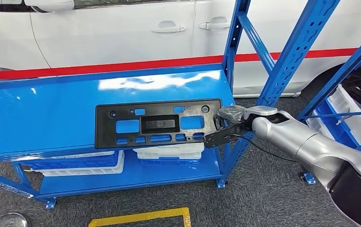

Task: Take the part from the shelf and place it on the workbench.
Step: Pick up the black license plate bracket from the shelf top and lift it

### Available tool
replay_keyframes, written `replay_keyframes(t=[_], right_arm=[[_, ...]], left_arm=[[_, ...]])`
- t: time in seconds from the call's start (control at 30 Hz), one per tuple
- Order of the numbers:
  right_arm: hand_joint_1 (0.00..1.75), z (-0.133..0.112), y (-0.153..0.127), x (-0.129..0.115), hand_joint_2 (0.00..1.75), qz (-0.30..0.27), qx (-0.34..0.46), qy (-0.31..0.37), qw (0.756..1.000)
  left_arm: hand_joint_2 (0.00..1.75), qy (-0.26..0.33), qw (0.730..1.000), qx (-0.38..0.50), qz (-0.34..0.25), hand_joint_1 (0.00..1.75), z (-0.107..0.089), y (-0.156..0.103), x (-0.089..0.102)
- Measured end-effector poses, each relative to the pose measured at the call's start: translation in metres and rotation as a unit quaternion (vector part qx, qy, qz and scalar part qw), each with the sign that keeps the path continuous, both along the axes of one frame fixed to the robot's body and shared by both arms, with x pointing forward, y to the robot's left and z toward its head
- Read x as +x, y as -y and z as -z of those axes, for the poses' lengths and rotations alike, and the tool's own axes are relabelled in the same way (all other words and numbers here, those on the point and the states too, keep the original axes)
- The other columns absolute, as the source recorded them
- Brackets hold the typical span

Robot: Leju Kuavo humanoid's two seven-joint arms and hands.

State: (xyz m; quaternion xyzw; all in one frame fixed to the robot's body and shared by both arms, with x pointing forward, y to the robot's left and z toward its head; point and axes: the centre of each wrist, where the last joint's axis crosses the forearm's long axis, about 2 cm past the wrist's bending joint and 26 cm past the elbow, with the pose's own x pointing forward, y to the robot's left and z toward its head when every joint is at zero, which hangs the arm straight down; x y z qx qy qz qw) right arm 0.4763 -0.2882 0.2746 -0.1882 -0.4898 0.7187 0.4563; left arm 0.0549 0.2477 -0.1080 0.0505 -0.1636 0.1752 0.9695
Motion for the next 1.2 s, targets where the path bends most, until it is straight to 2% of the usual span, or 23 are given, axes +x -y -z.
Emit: replay_keyframes(t=[0.03,0.17,0.2,0.23,0.33,0.37,0.7,0.8,0.9,1.2], right_arm=[[1.73,0.001,0.001,0.0,1.75,0.001,0.0,-0.001,1.0],[1.17,0.001,0.002,-0.001,1.75,0.0,0.0,0.0,1.0],[1.17,0.001,0.001,-0.002,1.75,0.0,0.002,0.002,1.0],[0.88,0.002,0.001,-0.002,1.75,-0.001,0.003,0.003,1.0],[0.0,0.003,0.0,-0.003,0.44,0.0,0.008,0.005,1.0],[0.0,0.003,0.0,-0.003,0.0,0.0,0.009,0.004,1.0],[0.0,0.002,0.005,-0.004,0.0,-0.006,0.007,-0.004,1.0],[0.0,-0.005,0.003,-0.002,0.0,-0.008,0.004,-0.002,1.0],[0.0,-0.026,-0.002,0.002,0.0,-0.01,-0.004,0.005,1.0],[0.0,-0.115,-0.026,0.008,0.0,-0.022,-0.02,0.049,0.998]], left_arm=[[0.0,0.0,1.0,0.0,-0.001,0.0,0.0,0.0,0.0],[0.0,-0.001,1.0,-0.001,-0.006,0.0,0.0,0.0,0.0],[0.0,-0.001,1.0,-0.001,-0.006,0.0,0.0,0.0,0.0],[0.0,-0.001,1.0,-0.001,-0.007,0.0,0.0,0.001,0.0],[0.0,-0.001,1.0,-0.002,-0.009,0.0,0.0,0.001,0.0],[0.0,-0.001,1.0,-0.002,-0.01,0.0,0.0,0.002,0.0],[0.0,0.001,1.0,-0.002,-0.002,0.0,0.0,0.002,0.0],[0.0,-0.001,1.0,-0.003,-0.005,0.0,0.0,0.002,0.0],[0.0,-0.001,1.0,-0.003,-0.007,0.0,0.0,0.002,-0.001],[0.0,-0.002,1.0,-0.004,-0.011,0.0,0.0,0.002,-0.001]])
